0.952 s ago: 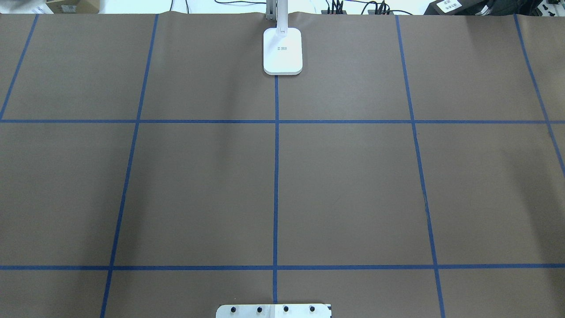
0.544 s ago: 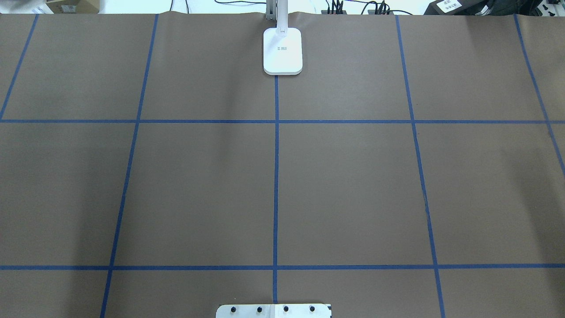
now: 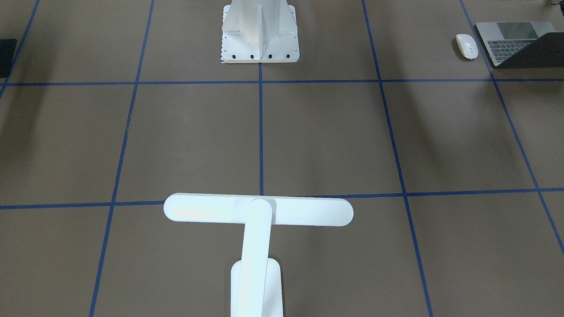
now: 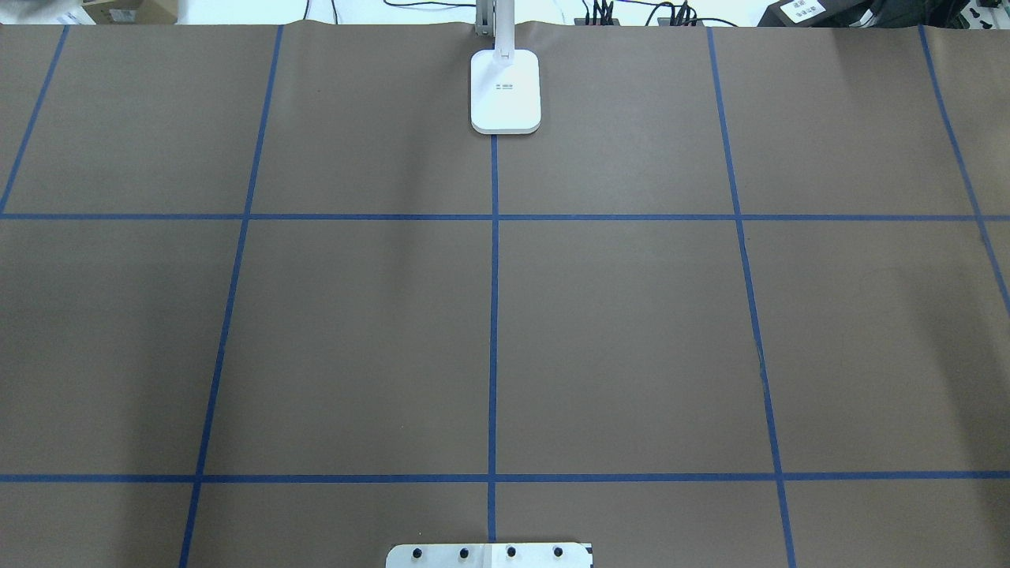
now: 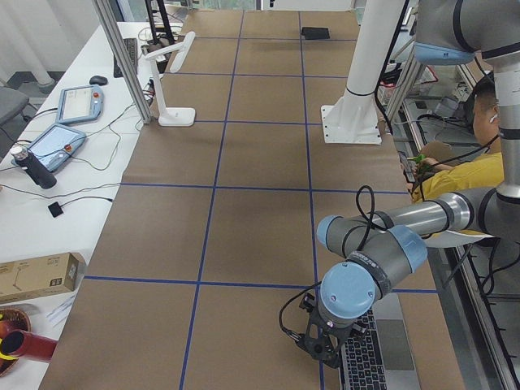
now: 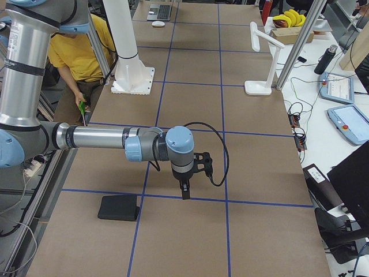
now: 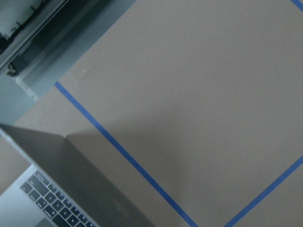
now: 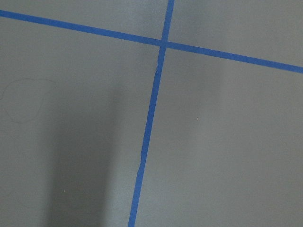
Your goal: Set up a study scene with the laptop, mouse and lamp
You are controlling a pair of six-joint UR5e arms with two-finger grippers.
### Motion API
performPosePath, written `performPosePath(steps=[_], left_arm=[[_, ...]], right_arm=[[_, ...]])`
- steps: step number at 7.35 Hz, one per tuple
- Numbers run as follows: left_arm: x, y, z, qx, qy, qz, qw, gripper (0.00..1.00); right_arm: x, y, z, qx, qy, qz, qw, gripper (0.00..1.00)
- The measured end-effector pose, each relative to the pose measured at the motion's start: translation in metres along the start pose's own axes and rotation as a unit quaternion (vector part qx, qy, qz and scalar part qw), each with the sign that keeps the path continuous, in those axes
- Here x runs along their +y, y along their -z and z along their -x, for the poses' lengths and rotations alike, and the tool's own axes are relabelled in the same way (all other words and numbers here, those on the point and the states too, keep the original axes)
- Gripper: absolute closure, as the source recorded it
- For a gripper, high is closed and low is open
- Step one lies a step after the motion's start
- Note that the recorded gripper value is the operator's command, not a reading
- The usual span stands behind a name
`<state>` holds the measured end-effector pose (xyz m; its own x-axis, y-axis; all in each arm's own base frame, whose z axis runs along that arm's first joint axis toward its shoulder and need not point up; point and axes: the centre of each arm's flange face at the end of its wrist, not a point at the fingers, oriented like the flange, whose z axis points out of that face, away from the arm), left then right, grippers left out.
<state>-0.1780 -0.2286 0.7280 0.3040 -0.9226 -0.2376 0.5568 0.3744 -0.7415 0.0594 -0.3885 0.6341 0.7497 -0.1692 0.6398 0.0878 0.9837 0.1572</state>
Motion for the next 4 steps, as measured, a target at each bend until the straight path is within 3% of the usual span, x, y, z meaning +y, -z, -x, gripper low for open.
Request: performPosePath(steps=[2,3,4], left_arm=[[-0.018,-0.027,0.016,-0.001,0.083,0.044,0.9955,0.07],[-0.029,-0.041,0.021,0.002,0.108,0.067,0.9919,0.11],[-0.036,-0.052,0.026,0.008,0.125,0.086,0.9884,0.33]], right_arm=[[0.000,0.000,0.000,0.000,0.000,0.000,1.0000,0.00],[0.000,0.000,0.000,0.000,0.000,0.000,1.0000,0.00],[0.000,0.000,0.000,0.000,0.000,0.000,1.0000,0.00]])
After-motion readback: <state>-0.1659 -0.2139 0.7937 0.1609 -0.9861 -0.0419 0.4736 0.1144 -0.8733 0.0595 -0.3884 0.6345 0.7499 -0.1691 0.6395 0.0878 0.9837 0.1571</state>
